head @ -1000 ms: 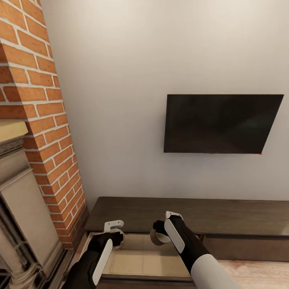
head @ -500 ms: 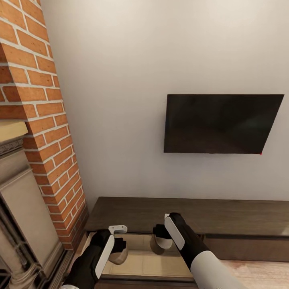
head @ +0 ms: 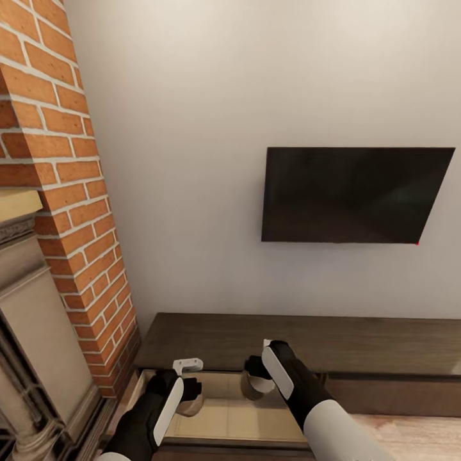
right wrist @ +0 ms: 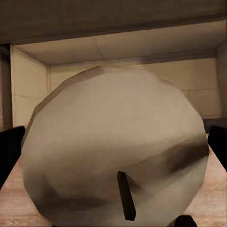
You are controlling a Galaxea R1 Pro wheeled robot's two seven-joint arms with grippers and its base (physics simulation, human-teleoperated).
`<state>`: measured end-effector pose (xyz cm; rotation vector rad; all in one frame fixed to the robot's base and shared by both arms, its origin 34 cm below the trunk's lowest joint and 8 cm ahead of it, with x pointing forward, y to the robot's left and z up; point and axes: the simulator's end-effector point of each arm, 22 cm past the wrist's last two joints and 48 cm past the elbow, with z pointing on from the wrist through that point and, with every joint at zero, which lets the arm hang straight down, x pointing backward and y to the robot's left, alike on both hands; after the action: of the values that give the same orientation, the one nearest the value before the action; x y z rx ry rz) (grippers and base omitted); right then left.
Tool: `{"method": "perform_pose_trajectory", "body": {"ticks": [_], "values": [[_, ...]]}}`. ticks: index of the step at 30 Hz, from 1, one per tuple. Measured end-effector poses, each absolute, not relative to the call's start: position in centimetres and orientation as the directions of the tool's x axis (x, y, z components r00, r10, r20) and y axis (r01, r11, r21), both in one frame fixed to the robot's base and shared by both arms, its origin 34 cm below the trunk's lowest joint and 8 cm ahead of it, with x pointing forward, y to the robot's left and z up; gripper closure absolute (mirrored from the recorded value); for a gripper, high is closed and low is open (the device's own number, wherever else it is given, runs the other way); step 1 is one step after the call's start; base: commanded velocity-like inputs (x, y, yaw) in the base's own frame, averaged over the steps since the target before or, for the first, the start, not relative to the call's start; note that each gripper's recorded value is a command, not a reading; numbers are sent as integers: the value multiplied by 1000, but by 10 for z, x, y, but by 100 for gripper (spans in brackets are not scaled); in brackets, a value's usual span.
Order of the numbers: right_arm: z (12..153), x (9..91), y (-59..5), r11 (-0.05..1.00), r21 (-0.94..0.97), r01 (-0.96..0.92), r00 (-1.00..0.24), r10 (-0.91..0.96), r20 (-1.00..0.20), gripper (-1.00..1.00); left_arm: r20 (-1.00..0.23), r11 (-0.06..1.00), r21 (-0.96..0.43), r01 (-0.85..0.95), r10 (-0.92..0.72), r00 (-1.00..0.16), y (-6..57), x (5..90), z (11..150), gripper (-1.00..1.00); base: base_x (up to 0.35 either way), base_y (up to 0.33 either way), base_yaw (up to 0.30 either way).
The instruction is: Place each of the two pumpkins and all three candles from the living room inside a cabinet in the living room (use any cabinet), then make sure every cabinet is closed, and position the cauldron so it is next to a table in the living room.
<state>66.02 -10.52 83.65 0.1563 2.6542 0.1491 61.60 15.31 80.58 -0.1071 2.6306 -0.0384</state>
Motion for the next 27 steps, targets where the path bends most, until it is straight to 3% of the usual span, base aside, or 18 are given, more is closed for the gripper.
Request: {"method": "perform_pose_trajectory", "body": {"ticks": [7,27], "values": [[801,644,-113,989,103,103,-907,136,-398,100,-487,996,-47,-70,-84,-869,153,617,796,100,0,0,0],[774,646,-115,989,98,108,-908,138,-394,100,-522,995,-54,-83,-99,-847,154,628,774,100,0,0,0]]}}
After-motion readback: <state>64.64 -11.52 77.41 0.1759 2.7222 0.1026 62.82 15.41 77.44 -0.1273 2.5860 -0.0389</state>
